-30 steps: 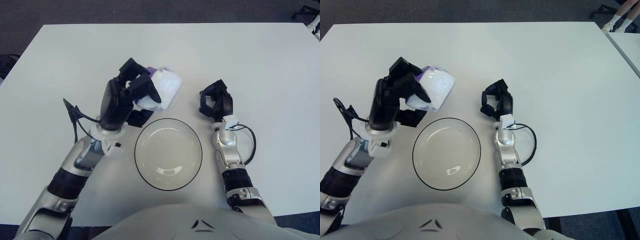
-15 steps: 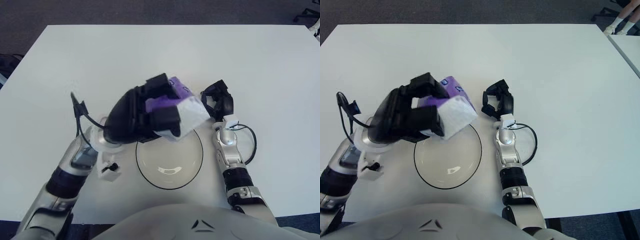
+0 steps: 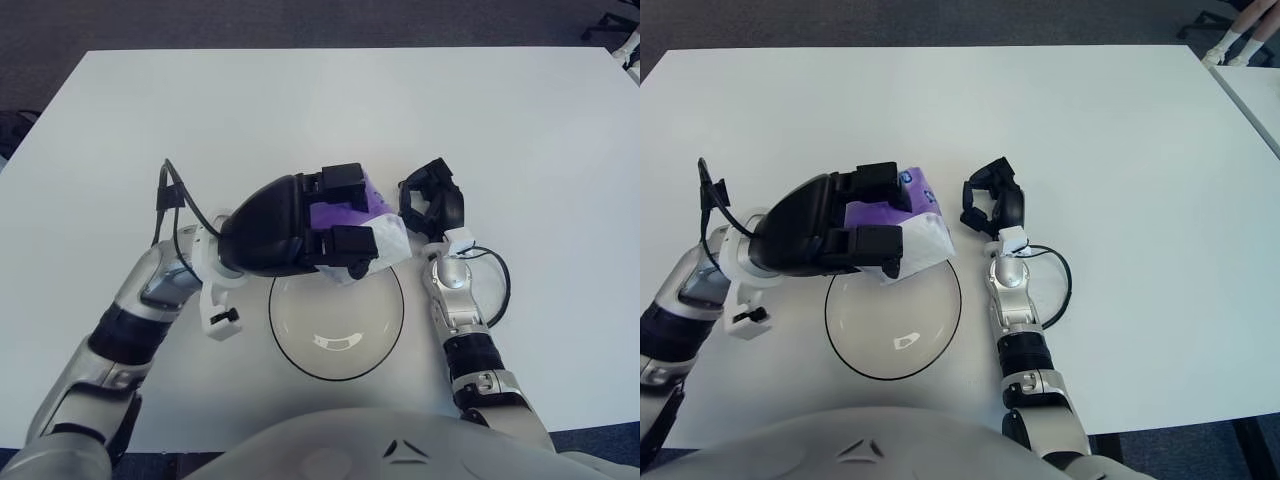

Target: Put the tissue paper into the plate.

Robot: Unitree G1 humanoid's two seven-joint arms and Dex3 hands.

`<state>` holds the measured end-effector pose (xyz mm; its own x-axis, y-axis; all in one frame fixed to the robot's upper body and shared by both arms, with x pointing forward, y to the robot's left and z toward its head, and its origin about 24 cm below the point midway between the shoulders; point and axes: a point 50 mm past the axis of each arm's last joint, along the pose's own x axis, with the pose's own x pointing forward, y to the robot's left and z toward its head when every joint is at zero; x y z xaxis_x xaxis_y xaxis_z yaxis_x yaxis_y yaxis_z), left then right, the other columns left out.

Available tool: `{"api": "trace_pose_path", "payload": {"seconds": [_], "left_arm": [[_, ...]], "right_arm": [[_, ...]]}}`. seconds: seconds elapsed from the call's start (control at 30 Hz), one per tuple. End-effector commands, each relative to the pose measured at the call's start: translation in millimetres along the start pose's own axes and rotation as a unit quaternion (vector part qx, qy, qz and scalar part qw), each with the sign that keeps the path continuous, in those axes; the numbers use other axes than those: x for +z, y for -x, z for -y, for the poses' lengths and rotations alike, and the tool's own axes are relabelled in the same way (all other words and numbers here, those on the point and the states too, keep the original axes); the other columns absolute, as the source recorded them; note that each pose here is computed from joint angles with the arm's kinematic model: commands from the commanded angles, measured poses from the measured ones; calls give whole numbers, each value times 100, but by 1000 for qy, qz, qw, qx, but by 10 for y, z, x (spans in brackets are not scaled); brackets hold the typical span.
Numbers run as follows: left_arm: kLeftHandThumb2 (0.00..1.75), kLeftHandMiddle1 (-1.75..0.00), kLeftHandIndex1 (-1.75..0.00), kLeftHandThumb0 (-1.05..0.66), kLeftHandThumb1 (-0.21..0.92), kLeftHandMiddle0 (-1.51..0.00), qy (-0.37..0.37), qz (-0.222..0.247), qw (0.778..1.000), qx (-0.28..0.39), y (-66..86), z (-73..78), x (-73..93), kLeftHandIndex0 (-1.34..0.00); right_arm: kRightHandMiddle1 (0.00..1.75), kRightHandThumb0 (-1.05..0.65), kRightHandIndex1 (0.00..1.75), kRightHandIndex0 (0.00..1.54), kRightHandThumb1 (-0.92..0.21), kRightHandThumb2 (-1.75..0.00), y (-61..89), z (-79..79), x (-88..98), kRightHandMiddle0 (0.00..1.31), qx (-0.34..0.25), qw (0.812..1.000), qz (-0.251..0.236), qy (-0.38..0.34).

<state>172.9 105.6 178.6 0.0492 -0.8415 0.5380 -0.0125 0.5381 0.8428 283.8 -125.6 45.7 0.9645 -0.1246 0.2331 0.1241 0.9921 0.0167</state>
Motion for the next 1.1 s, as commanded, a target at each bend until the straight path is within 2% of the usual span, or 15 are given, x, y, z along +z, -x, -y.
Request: {"api": "trace_pose_path", "payload": {"seconds": [0.0,0.13,0.33,0.53,0.6,1.07], "left_arm": [[168,-175,-167,-1,-1,-86,23,-5,1000,-8,-24,68,73,-67],[169,-175,-167,-1,-2,-86,30,10,999,-44,-29,135,2,-67],[168,-175,-165,-1,-2,-87,61,24,997,-47,-7,162,-79,-68],[170,-175,-166,-1,-4,-89,50,9,998,-46,35,65,-168,-68],[171,-175,-167,-1,-4,-89,45,4,998,-48,30,74,-155,-68],[159,-175,-171,-1,8,-81,42,5,998,-40,32,-61,-135,-55]], "right_arm": [[175,-42,139,63,-52,-107,390,125,-513,45,-10,990,-136,24],[175,-41,139,63,-53,-106,394,130,-513,44,-11,990,-135,23],[175,-41,139,63,-54,-105,396,134,-517,44,-11,990,-136,26],[175,-41,139,63,-54,-105,401,139,-518,44,-11,990,-135,26],[175,-41,139,63,-53,-105,403,138,-516,44,-11,991,-134,26],[175,-41,138,62,-54,-104,397,142,-509,43,-9,991,-131,27]]}}
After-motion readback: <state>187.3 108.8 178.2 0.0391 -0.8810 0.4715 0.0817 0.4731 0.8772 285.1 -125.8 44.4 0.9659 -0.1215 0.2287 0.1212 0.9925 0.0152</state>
